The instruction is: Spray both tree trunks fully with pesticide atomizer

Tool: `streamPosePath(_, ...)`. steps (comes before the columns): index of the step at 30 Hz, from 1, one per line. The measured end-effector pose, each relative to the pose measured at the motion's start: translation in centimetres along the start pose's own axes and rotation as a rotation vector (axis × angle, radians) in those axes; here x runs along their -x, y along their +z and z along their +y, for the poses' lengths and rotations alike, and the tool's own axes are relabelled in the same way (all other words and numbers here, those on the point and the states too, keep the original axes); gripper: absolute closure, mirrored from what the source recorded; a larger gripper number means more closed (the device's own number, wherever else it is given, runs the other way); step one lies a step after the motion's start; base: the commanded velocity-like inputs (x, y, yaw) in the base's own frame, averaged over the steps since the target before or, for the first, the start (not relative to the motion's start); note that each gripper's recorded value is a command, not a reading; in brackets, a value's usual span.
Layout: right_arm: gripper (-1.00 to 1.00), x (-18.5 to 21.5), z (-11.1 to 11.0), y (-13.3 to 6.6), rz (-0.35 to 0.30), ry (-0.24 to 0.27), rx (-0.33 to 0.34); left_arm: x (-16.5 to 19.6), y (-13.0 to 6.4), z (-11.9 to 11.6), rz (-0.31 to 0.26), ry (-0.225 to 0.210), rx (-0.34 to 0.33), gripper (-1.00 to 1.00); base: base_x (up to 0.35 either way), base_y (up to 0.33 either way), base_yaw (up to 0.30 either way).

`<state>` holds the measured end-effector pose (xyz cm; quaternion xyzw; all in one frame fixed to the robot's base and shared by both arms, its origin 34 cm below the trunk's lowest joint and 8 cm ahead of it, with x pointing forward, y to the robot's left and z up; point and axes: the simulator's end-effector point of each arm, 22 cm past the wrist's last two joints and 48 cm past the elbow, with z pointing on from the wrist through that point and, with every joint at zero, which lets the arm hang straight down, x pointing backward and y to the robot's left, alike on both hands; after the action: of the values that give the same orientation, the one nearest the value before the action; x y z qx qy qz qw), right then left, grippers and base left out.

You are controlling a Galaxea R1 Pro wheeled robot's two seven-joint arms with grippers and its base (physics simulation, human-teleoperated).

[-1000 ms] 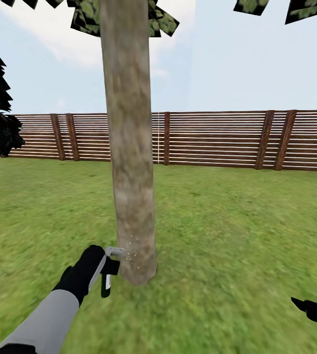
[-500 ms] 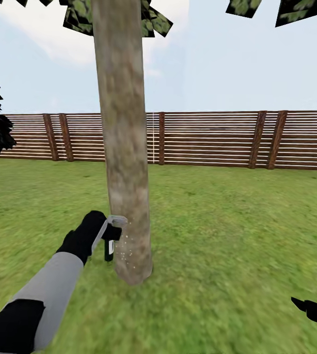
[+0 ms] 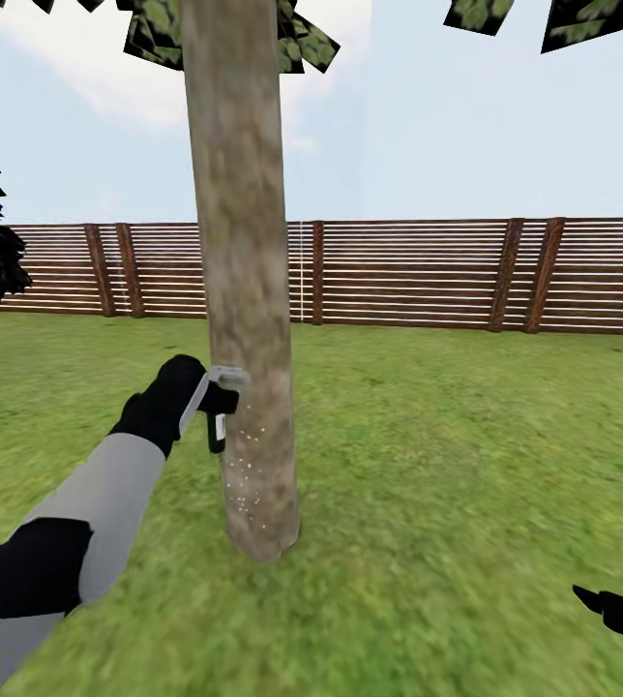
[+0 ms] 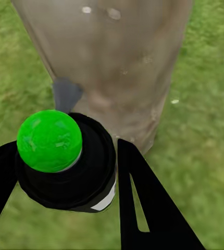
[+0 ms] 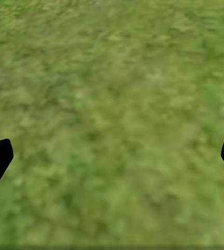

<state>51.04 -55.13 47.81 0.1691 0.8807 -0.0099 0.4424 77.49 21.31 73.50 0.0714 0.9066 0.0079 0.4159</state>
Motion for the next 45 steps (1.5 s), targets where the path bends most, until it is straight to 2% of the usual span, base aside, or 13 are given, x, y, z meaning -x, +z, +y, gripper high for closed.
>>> streamPosePath(11, -1.00, 0.0, 0.0, 0.0, 0.000, 0.000, 0.000, 5.8, -2.9, 0.8, -0.056, 0.003, 0.013, 1.00, 0.000, 0.000, 0.000)
streamPosePath(16, -1.00, 0.0, 0.0, 0.0, 0.000, 0.000, 0.000, 6.9, -3.6, 1.1, -0.058, 0.003, 0.016, 1.00, 0.000, 0.000, 0.000)
streamPosePath(20, -1.00, 0.0, 0.0, 0.0, 0.000, 0.000, 0.000, 4.6, -2.2, 2.2, 0.008, -0.002, 0.031, 1.00, 0.000, 0.000, 0.000)
streamPosePath(22, -1.00, 0.0, 0.0, 0.0, 0.000, 0.000, 0.000, 3.8, -2.1, 5.5, 0.024, -0.020, 0.075, 1.00, 0.000, 0.000, 0.000)
streamPosePath(25, -1.00, 0.0, 0.1, 0.0, 0.001, -0.001, 0.001, 3.3, -2.2, 8.0, 0.031, -0.040, 0.100, 1.00, 0.000, 0.000, 0.000)
streamPosePath(26, -1.00, 0.0, 0.1, 0.1, 0.001, -0.001, 0.001, 2.4, -1.7, 8.2, 0.054, -0.045, 0.099, 1.00, 0.000, 0.000, 0.000)
streamPosePath(30, -1.00, 0.0, 0.1, 0.1, 0.001, -0.001, 0.001, 0.2, -0.5, 7.8, 0.113, -0.026, 0.100, 1.00, 0.000, 0.000, 0.000)
streamPosePath(32, -1.00, -0.1, 0.1, 0.1, 0.001, 0.000, 0.001, -1.0, 0.2, 6.8, 0.143, -0.022, 0.074, 1.00, 0.000, 0.000, 0.000)
streamPosePath(36, -1.00, 0.0, 0.1, 0.1, 0.001, -0.001, 0.002, -2.2, 0.8, 6.4, 0.168, -0.020, 0.056, 1.00, 0.000, 0.000, 0.000)
streamPosePath(41, -1.00, -0.1, 0.1, 0.1, 0.001, -0.001, 0.002, -7.1, 3.0, 6.6, 0.262, -0.026, 0.047, 1.00, 0.000, 0.000, 0.000)
streamPosePath(45, -1.00, -0.1, 0.1, 0.1, 0.001, -0.001, 0.002, -9.5, 4.3, 6.5, 0.281, -0.023, 0.038, 1.00, 0.000, 0.000, 0.000)
